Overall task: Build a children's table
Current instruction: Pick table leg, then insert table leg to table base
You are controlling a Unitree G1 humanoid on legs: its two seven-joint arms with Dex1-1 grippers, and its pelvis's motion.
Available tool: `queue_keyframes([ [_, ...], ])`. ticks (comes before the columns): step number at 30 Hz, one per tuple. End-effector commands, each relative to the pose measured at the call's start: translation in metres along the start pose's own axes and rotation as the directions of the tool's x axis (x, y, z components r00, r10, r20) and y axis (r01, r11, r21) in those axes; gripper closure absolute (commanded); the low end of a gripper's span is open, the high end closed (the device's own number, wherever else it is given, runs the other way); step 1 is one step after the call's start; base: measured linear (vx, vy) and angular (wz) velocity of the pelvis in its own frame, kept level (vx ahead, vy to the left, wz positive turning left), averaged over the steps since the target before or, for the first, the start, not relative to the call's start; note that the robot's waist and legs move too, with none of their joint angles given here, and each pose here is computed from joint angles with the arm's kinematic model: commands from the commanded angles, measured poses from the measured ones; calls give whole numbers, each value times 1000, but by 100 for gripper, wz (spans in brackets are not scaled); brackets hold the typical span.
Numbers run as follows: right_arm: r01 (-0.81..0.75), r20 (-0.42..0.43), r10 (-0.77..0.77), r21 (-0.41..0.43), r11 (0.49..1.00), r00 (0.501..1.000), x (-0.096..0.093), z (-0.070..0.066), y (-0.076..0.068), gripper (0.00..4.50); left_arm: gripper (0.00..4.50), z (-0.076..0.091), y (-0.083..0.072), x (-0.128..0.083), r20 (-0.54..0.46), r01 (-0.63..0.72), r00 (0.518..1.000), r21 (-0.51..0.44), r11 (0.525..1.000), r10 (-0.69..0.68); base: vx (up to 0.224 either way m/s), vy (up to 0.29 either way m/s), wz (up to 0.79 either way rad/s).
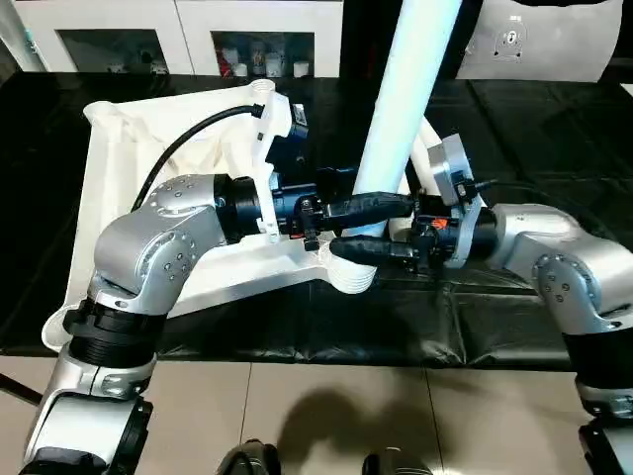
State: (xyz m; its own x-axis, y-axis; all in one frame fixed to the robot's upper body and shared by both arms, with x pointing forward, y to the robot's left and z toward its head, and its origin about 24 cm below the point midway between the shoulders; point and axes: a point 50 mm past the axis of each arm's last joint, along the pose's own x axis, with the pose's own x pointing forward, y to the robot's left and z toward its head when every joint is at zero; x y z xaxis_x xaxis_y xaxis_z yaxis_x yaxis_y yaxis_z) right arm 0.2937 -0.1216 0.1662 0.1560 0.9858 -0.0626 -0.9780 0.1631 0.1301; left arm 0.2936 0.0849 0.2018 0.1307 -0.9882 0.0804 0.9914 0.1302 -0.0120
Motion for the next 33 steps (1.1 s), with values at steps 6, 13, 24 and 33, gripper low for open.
queue_keyframes([
  [6,-18,-19,17,-13,1000,1000,0,0,1,168,259,5,2,1,6,1,1000,33,999,-1,0,0,0],
  [13,-17,-36,17,-7,1000,999,1,-4,0,236,259,6,1,3,17,9,1000,26,1000,-10,0,0,0],
  [24,-32,-52,32,-13,999,998,3,-8,1,256,260,6,2,2,18,-1,1000,31,1000,1,0,0,0],
  [33,12,-47,-12,7,1000,999,5,-9,-1,142,260,6,1,2,13,7,1000,32,999,-8,0,0,0],
])
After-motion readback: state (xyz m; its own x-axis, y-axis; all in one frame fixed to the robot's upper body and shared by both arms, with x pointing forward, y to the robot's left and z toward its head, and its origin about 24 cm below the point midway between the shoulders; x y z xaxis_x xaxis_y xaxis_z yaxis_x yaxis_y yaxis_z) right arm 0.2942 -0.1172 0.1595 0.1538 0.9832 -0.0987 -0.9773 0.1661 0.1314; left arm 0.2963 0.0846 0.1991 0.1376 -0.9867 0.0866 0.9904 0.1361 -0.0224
